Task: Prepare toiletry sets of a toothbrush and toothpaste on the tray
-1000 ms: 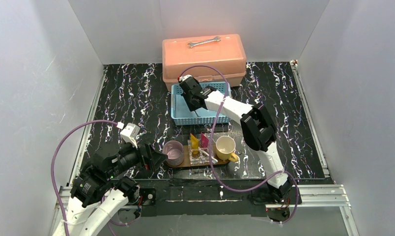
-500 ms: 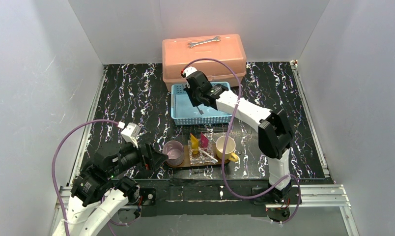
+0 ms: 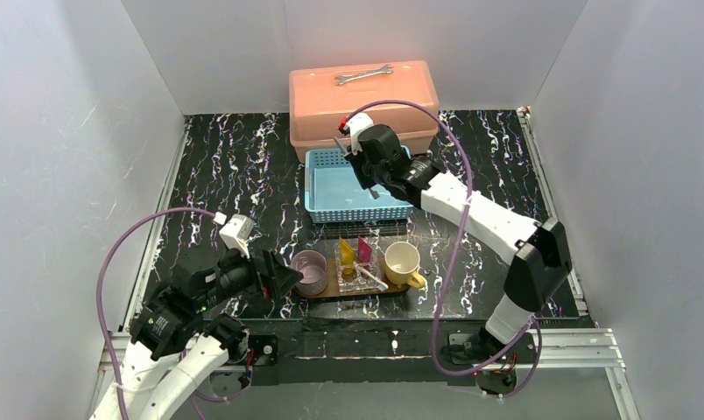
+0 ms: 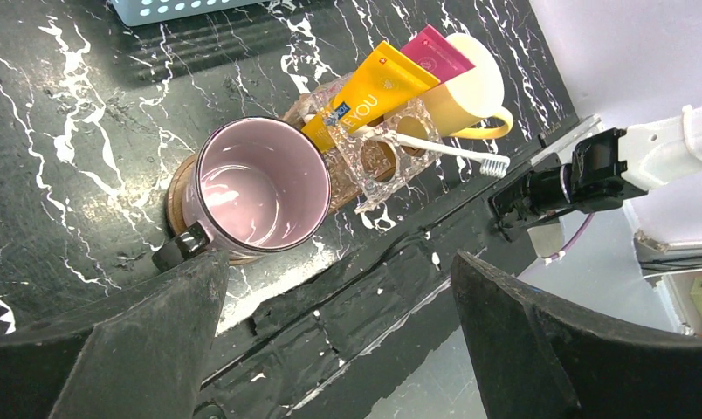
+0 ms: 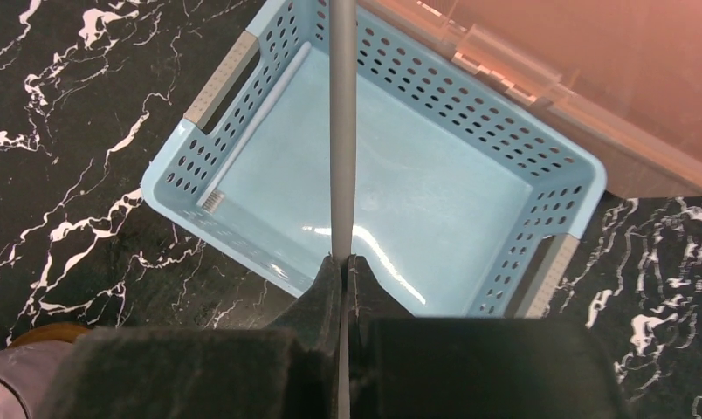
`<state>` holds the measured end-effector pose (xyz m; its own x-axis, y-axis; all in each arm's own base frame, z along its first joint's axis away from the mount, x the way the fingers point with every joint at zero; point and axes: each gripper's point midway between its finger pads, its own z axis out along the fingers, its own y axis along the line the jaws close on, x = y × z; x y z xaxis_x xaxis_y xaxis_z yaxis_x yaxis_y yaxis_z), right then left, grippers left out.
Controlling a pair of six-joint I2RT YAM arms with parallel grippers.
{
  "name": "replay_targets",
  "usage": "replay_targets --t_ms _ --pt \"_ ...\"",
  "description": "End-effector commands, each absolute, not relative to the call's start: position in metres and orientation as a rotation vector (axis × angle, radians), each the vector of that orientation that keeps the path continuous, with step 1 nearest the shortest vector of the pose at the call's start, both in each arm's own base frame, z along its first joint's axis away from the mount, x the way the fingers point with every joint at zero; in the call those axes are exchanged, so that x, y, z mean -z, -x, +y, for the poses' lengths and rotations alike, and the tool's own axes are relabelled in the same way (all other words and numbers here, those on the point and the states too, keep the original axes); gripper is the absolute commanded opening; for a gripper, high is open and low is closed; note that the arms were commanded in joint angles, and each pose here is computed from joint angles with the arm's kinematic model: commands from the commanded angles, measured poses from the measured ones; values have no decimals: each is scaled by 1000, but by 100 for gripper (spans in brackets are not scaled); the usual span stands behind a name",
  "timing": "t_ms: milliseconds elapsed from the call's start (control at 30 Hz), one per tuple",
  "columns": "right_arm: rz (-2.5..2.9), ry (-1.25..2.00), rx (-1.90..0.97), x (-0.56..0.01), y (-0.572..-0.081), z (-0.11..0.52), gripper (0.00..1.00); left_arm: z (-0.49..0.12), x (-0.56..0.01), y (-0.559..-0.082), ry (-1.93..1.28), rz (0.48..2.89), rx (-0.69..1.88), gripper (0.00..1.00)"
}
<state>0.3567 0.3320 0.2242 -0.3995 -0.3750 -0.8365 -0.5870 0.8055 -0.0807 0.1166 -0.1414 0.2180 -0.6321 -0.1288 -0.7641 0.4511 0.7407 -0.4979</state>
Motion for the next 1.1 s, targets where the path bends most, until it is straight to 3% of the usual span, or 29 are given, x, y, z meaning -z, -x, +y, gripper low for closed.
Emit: replay_targets --t_ms 0,667,1067 --pt "1907 734 -264 -266 -343 322 1 -148 -229 -126 -195 2094 894 98" --pt "1722 886 -305 -303 -227 285 1 -175 -272 -142 17 2143 1076 98" --pt "1658 1036 -515 -293 -163 284 1 -186 -314 -143 225 2093 1266 98"
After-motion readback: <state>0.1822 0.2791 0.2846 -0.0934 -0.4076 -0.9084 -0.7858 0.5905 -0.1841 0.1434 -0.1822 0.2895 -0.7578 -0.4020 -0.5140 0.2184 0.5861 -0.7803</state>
